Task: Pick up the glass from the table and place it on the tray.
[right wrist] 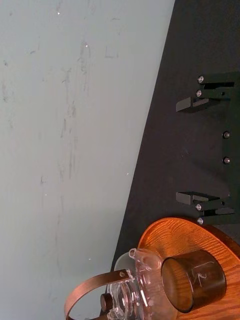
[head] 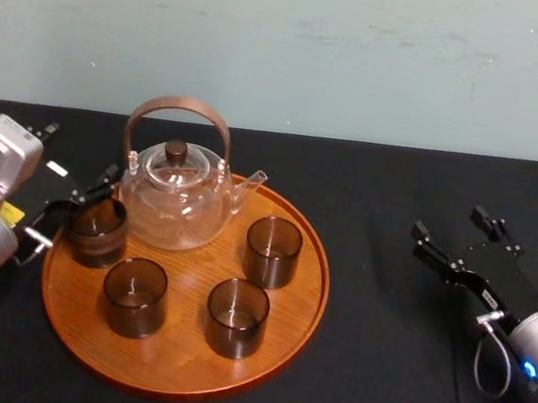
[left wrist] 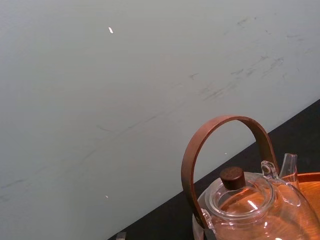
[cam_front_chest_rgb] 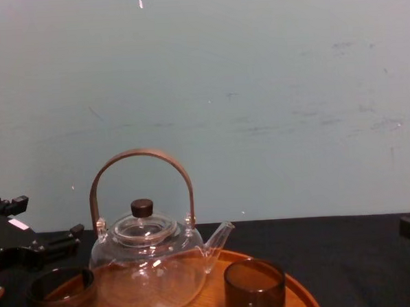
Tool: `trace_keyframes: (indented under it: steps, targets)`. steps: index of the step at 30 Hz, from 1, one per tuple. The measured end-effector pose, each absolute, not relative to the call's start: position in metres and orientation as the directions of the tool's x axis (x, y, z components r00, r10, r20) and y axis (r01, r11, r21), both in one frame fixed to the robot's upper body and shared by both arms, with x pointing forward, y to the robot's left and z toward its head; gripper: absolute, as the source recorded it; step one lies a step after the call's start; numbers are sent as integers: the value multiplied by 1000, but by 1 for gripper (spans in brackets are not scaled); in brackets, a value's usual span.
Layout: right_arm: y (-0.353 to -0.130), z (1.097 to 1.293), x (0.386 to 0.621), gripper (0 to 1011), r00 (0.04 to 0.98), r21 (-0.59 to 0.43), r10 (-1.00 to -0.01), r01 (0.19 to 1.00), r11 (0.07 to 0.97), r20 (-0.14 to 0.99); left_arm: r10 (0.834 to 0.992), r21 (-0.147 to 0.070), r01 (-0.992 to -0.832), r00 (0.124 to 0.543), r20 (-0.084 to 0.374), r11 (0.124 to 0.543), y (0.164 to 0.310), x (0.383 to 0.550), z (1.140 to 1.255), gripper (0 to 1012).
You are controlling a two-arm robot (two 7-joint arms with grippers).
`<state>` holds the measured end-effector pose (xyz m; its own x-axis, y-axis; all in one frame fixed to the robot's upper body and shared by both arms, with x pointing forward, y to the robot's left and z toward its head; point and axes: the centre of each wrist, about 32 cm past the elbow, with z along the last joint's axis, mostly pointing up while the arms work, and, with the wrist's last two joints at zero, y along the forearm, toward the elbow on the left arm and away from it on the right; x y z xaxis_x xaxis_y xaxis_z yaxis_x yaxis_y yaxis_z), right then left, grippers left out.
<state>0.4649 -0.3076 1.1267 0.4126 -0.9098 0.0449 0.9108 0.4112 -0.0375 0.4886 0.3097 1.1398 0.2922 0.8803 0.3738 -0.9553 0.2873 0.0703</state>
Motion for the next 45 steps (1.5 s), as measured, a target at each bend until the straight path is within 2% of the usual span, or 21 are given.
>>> trace_keyframes:
  steps: [9, 45]
  targets:
    - [-305, 1122, 466, 1002, 400, -39, -916, 916, 398, 42, 880, 70, -955, 292, 374, 287, 310, 489, 1140, 1002]
    - [-305, 1122, 466, 1002, 404, -39, -914, 914, 403, 42, 880, 70, -955, 292, 374, 287, 310, 489, 1140, 1001]
